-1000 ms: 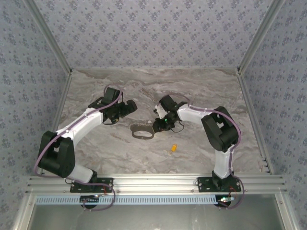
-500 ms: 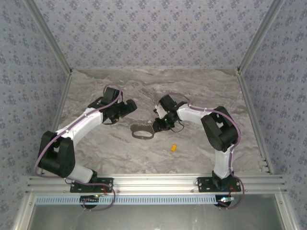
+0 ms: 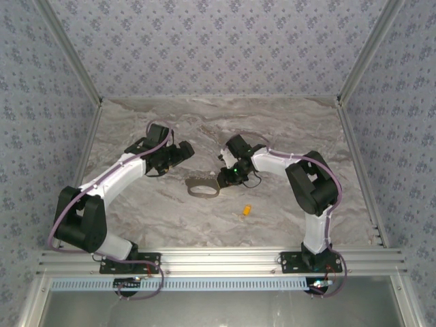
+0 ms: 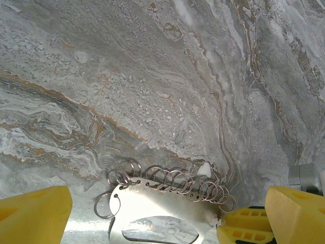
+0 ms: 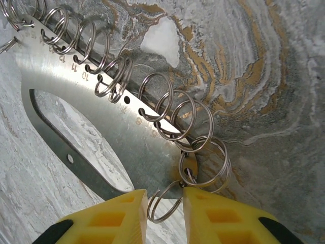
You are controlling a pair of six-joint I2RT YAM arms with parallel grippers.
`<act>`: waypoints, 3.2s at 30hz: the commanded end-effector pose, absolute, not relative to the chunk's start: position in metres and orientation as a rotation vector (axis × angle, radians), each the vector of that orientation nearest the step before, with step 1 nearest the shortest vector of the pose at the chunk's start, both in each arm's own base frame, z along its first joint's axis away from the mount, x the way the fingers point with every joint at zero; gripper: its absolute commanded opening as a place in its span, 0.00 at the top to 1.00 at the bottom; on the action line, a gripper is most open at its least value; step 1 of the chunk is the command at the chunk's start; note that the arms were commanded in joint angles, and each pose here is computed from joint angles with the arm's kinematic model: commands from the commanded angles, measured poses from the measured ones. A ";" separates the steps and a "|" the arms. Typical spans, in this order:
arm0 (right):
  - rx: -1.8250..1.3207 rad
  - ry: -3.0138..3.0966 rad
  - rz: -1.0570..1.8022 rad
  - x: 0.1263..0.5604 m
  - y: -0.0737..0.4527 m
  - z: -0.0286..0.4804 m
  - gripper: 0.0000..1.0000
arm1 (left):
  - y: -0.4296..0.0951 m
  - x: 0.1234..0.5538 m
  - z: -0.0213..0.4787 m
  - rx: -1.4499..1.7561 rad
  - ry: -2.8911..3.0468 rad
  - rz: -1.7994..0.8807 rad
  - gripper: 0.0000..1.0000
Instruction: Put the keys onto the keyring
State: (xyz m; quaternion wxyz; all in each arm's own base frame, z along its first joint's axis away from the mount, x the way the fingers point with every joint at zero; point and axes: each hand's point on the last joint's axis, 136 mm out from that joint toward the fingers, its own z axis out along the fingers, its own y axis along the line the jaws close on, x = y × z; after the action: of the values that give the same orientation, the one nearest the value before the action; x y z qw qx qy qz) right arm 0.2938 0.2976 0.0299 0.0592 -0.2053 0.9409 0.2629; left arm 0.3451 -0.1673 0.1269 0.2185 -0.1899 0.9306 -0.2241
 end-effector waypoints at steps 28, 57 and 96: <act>-0.641 2.886 0.639 0.279 0.279 0.025 0.68 | -0.170 0.348 0.127 -0.544 2.560 -0.663 0.02; -0.642 2.865 0.683 0.298 0.290 0.030 0.72 | -0.168 0.349 0.126 -0.550 2.564 -0.659 0.02; -0.673 2.495 1.050 0.334 0.300 0.186 1.00 | -0.183 0.384 0.234 -0.443 2.383 -0.769 0.03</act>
State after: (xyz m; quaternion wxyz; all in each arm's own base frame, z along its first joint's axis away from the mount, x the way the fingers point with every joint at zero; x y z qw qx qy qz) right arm 0.3346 0.2943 0.1477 0.1618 -0.2249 0.9050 0.3228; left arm 0.3852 -0.1825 0.2096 0.2840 -0.1865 0.8967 -0.2836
